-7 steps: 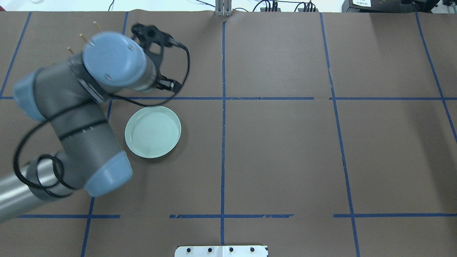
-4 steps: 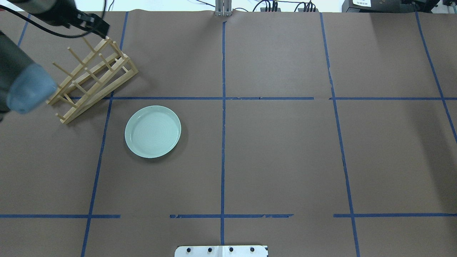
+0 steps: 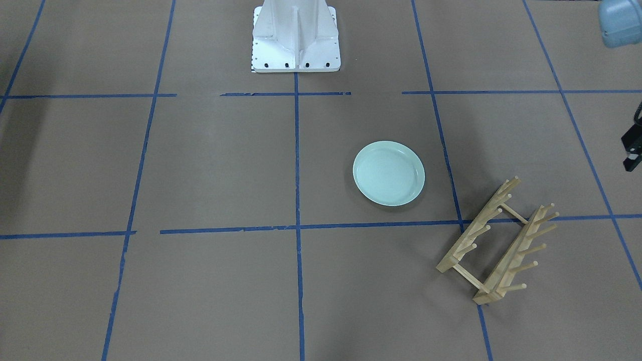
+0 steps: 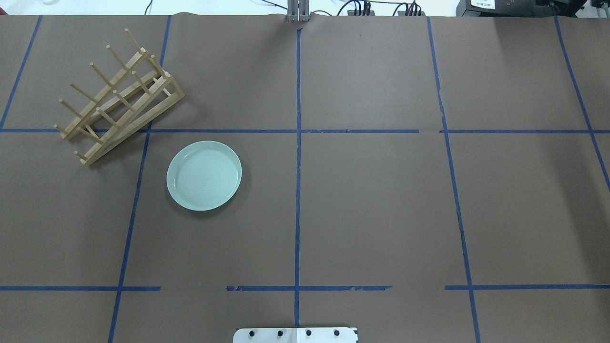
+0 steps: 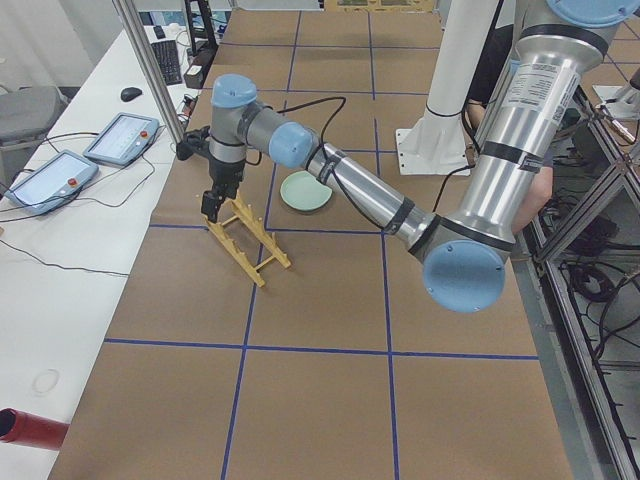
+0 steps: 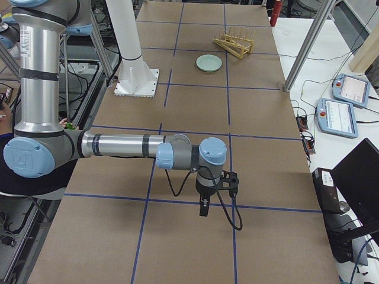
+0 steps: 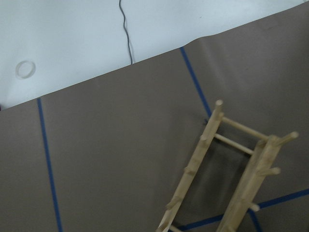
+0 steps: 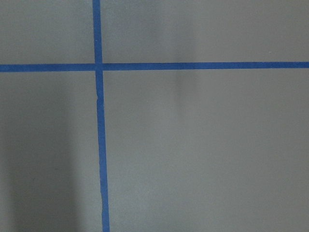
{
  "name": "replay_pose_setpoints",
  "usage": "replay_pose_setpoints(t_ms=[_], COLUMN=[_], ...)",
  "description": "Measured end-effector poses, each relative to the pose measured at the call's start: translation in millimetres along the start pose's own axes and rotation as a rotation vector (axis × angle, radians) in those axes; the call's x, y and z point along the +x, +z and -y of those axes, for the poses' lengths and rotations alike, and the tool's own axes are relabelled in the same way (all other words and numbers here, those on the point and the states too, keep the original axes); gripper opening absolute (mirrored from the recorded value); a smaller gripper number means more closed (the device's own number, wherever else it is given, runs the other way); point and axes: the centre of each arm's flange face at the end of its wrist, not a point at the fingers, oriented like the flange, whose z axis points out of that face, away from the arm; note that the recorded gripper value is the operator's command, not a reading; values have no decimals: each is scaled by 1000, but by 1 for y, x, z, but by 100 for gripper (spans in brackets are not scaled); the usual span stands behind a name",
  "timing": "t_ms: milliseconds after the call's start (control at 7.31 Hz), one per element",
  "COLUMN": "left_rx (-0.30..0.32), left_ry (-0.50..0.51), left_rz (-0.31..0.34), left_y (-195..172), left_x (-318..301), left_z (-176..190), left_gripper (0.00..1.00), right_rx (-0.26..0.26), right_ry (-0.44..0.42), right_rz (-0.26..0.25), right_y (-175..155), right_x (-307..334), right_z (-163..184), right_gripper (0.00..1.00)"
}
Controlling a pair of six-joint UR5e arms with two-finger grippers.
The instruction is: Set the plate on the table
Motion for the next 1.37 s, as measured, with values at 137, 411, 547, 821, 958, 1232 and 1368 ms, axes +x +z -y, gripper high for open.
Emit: replay_pose_setpoints(t_ms=[137, 411, 547, 821, 958, 1232, 1368], left_rx=[-51, -149, -186, -201, -195, -187, -176], left_ry=[11, -23, -58, -78, -83, -189, -245], left_rz=[-13, -80, -92, -101, -101, -90, -83], left_y=[20, 65, 86, 112, 117, 115, 109], left_x=[-37, -85, -101, -121, -125, -127, -134], left_z=[-36, -100, -117, -152, -171, -184, -187], left_gripper=[100, 100, 100, 100, 100, 100, 100], right_rx=[0, 0, 0, 0, 0, 0, 0], right_ry=[0, 1, 1, 0, 0, 0, 0], right_rz=[0, 0, 0, 0, 0, 0, 0], right_y=[0, 0, 0, 0, 0, 0, 0], right_x=[0, 0, 0, 0, 0, 0, 0], right_z=[0, 0, 0, 0, 0, 0, 0], right_gripper=[100, 100, 100, 100, 100, 100, 100])
